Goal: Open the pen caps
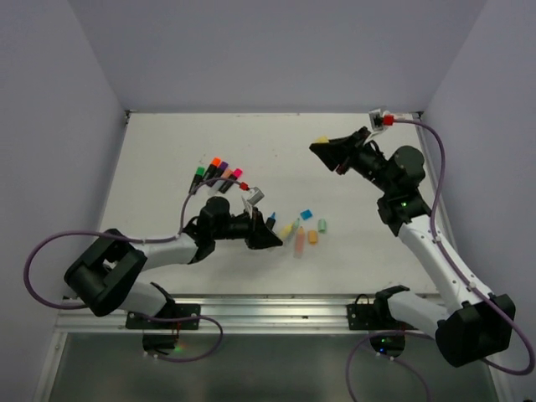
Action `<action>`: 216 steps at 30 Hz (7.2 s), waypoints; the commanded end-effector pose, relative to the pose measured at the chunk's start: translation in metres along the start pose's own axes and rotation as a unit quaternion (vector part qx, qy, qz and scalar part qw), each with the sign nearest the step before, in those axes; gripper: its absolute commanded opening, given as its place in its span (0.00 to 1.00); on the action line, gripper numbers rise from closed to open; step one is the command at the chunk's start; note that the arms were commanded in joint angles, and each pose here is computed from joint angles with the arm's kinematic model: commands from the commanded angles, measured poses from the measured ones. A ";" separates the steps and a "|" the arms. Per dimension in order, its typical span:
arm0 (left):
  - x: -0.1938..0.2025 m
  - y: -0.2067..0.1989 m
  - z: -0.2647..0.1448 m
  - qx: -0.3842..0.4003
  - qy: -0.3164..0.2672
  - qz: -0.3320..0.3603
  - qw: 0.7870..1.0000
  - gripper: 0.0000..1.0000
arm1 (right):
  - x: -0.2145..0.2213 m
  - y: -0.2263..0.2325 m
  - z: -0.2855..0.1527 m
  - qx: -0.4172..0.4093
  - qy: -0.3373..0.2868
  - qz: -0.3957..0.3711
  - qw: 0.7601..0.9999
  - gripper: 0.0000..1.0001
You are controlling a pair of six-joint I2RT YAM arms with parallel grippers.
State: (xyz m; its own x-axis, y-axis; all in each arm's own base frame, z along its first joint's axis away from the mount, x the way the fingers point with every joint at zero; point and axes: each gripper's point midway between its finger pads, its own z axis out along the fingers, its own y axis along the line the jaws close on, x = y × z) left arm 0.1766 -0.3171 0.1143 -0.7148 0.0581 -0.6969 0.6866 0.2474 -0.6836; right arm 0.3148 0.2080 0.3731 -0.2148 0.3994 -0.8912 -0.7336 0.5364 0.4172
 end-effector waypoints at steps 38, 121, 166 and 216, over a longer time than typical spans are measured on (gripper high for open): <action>-0.020 0.171 -0.039 -0.450 -0.007 -0.025 0.893 0.26 | 0.299 -0.134 0.003 0.271 0.403 0.122 0.866 0.07; -0.073 0.270 -0.074 -0.552 0.131 0.004 0.823 0.33 | 0.164 -0.081 -0.032 0.272 0.267 0.014 0.924 0.98; -0.116 0.090 -0.017 -0.364 -0.018 0.161 0.917 0.00 | 0.224 -0.077 0.049 0.232 0.268 0.253 0.900 0.78; -0.129 0.009 -0.047 -0.131 -0.074 0.120 0.981 0.62 | 0.150 -0.005 0.045 -0.029 0.202 0.149 0.967 0.00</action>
State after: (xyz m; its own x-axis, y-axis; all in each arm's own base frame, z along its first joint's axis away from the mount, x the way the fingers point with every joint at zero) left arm 0.2869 -0.2622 0.1882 -0.5177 0.0269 -0.8552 0.6851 0.6118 -0.3955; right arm 0.3268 0.2932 0.2078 -0.7330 0.2144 -0.6455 -0.4869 0.4974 0.7180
